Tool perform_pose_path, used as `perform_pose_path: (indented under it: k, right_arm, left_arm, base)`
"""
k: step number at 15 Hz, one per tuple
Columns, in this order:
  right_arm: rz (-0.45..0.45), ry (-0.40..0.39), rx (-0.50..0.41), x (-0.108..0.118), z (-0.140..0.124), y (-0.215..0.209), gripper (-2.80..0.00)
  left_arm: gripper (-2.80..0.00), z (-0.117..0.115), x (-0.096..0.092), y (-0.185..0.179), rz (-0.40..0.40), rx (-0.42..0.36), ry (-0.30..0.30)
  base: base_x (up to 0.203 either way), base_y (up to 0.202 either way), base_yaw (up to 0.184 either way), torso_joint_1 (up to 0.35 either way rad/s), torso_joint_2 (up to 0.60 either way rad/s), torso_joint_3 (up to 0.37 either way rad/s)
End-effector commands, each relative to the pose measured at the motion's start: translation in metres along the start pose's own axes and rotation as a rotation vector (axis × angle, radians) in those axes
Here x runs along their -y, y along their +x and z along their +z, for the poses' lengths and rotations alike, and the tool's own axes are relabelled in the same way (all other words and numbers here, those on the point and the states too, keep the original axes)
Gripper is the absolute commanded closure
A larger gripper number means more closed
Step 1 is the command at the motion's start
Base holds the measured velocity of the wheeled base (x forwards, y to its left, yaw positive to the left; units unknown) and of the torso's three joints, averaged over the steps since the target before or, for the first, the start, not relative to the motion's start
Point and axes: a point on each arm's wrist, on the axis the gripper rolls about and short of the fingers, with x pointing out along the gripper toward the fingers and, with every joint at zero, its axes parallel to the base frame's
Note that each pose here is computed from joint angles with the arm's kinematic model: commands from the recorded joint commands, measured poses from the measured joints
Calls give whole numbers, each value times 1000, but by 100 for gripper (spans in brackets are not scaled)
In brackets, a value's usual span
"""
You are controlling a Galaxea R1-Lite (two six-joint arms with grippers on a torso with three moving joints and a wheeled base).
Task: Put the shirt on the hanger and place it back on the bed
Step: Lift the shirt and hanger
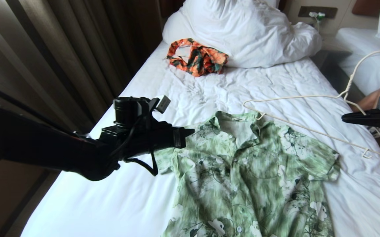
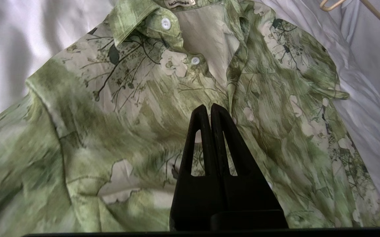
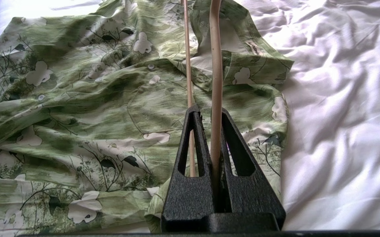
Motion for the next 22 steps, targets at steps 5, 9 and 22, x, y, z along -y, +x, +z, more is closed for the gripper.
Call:
perform_pose_path:
  k: [5, 9, 22]
  right_arm:
    - [-38, 4, 18, 1, -4, -15, 0]
    - [-50, 12, 16, 2, -7, -19, 0]
    - [-77, -4, 11, 8, -16, -26, 0]
  left_arm:
    - [0, -24, -19, 82, 28, -21, 42]
    - [0, -23, -22, 108, 39, 16, 65]
    - [-280, -23, -13, 162, 99, 41, 95]
  base:
    - [0, 0, 0, 0, 0, 0]
    - [0, 0, 0, 0, 0, 0]
    - [0, 0, 0, 0, 0, 0]
